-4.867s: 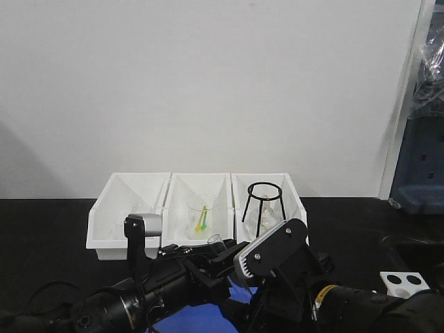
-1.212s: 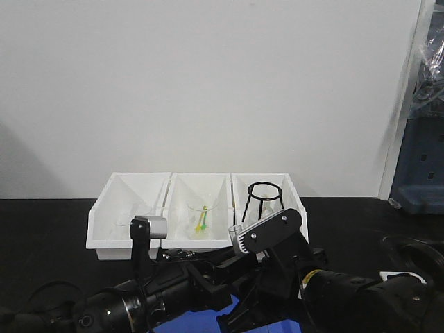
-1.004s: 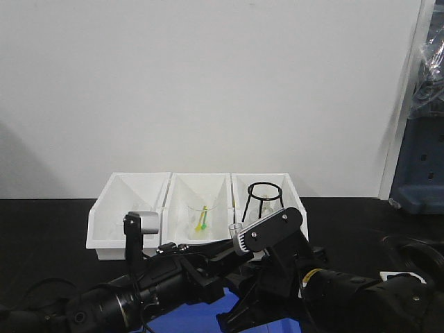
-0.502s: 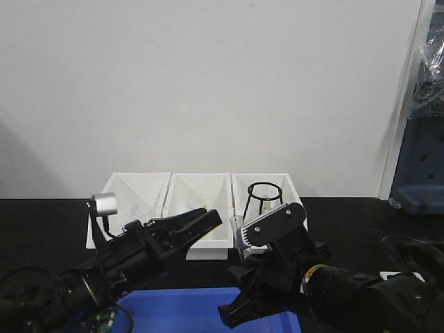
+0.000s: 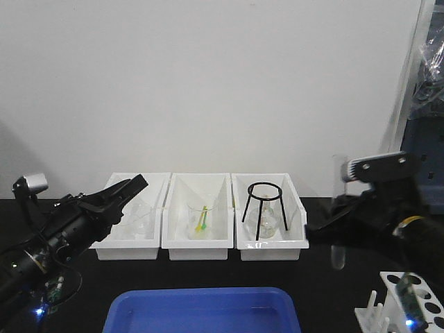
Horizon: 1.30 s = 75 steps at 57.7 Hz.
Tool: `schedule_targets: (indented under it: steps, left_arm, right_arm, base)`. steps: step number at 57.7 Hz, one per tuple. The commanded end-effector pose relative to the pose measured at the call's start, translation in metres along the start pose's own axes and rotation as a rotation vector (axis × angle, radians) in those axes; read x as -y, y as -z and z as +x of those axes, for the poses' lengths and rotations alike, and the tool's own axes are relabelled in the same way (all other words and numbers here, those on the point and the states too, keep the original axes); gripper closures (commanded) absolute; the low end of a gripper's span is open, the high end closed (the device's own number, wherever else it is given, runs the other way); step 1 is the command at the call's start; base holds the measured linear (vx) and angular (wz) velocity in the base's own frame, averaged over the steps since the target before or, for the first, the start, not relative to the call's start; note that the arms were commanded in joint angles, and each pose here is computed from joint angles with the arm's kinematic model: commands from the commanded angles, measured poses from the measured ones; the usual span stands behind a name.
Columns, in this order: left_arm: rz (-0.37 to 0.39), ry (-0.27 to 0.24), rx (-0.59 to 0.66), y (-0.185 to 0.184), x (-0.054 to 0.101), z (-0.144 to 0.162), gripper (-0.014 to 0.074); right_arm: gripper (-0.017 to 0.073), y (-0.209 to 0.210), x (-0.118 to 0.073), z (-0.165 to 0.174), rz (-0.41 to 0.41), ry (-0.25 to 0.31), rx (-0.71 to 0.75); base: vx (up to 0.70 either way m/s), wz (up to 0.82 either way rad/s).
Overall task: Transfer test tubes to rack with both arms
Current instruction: 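Carry the tube with the right gripper over the white rack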
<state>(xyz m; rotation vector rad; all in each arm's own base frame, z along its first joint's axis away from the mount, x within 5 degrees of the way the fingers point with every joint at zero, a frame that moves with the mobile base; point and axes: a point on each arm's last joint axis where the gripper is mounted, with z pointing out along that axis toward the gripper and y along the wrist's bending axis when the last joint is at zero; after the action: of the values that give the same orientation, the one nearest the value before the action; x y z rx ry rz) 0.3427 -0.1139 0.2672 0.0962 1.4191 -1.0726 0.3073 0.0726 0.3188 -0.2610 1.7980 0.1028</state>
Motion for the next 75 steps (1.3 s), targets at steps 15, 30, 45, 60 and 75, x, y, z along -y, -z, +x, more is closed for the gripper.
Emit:
schedule_targets:
  steps: [15, 30, 45, 60, 75]
  left_arm:
    - [0.084, -0.031, 0.097, 0.001, 0.019, -0.026, 0.0214]
    - [0.084, -0.031, 0.097, 0.001, 0.019, -0.026, 0.0214]
    - [0.084, -0.031, 0.097, 0.001, 0.019, -0.026, 0.0214]
    - [0.059, -0.03, 0.083, 0.001, 0.017, -0.025, 0.0214]
    - [0.058, -0.03, 0.084, 0.001, 0.017, -0.025, 0.0214]
  right_arm:
    - [0.0568, 0.064, 0.044, 0.002, 0.228, -0.013, 0.296]
    - [0.0568, 0.079, 0.044, 0.053, 0.297, -0.046, 0.33]
    - [0.0567, 0.077, 0.046, 0.076, 0.342, -0.05, 0.317]
    - [0.0567, 0.058, 0.049, 0.092, 0.364, -0.055, 0.27]
    - [0.0567, 0.042, 0.05, 0.11, 0.375, -0.043, 0.225]
  base:
    - [0.0, 0.0]
    - [0.0, 0.0]
    - [0.0, 0.0]
    - [0.0, 0.0]
    - [0.0, 0.0]
